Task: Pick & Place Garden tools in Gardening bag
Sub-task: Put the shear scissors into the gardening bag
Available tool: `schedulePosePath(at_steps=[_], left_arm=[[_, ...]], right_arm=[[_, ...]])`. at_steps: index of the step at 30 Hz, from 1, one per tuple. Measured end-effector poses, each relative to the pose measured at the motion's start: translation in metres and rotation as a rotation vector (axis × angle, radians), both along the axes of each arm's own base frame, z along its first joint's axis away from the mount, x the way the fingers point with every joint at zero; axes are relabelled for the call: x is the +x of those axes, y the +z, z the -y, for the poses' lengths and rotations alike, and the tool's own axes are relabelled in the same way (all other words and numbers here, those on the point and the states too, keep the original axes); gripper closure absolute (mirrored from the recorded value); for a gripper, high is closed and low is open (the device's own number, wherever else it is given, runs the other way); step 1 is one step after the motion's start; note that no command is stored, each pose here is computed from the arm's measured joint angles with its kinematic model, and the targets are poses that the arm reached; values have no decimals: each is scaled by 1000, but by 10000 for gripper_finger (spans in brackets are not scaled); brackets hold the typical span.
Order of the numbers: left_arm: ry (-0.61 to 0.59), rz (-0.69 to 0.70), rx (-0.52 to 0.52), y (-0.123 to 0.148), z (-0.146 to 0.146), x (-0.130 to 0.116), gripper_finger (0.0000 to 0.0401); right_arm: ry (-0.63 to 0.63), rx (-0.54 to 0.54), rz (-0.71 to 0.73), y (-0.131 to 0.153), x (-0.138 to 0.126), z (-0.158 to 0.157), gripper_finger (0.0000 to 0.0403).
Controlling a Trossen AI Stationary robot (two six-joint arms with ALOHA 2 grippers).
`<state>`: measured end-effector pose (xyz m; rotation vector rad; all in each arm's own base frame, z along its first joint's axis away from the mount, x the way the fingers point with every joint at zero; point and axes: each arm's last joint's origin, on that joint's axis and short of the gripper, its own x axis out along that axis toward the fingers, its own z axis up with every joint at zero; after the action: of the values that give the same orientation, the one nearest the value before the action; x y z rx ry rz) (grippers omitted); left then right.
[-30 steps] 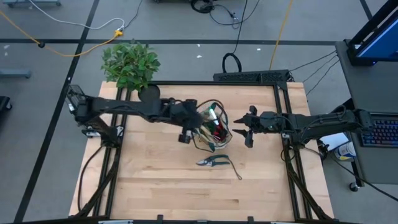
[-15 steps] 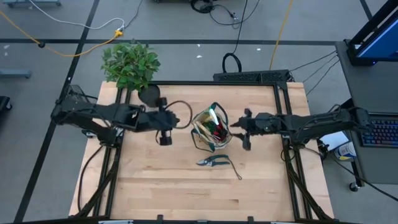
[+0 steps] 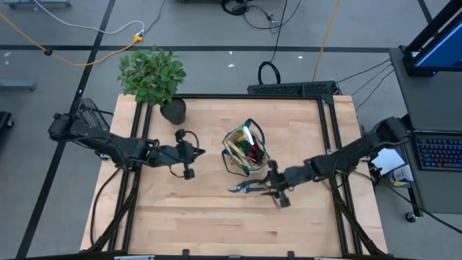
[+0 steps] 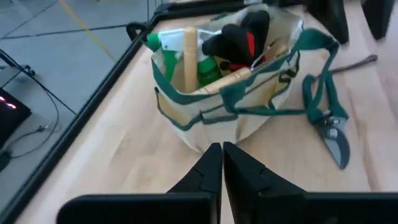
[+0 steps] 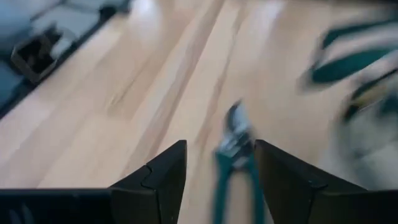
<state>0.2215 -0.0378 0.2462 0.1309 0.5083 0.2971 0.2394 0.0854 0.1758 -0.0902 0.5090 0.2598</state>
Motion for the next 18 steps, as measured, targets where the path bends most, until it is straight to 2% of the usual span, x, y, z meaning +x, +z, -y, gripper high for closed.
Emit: schedulePosePath(at_steps=[5,13,18], left_arm=[[37,33,-46,-9,-2,0,396],[50,60,-75,-8,-1,1,380],[51,60,-76,-8,-1,1,384]], right_arm=[[-56,57,-137,-28,6,-4,222],[-78,36,-222,-55,12,-3,222],[-83,25,-249,-67,14,-4,229]])
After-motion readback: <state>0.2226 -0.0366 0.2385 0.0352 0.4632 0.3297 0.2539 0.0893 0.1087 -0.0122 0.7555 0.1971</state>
